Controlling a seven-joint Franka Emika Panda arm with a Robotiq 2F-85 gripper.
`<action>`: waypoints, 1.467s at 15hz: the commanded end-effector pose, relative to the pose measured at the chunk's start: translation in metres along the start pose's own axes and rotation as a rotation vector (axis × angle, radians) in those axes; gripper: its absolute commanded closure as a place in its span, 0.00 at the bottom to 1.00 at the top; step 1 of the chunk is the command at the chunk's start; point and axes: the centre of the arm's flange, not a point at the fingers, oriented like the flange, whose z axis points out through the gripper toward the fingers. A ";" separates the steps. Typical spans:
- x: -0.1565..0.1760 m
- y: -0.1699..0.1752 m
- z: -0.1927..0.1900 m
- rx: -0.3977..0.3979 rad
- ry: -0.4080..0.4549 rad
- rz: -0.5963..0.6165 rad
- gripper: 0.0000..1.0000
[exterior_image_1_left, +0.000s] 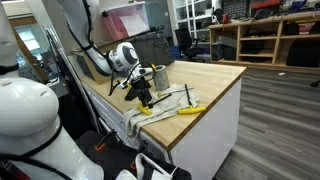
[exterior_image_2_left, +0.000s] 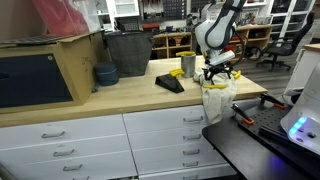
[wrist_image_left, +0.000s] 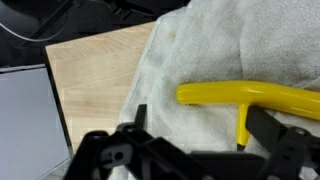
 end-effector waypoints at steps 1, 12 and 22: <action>0.003 -0.018 0.012 -0.009 0.020 -0.003 0.00; 0.000 -0.008 -0.004 0.031 0.095 -0.012 0.00; -0.018 0.013 0.015 -0.090 0.107 -0.244 0.00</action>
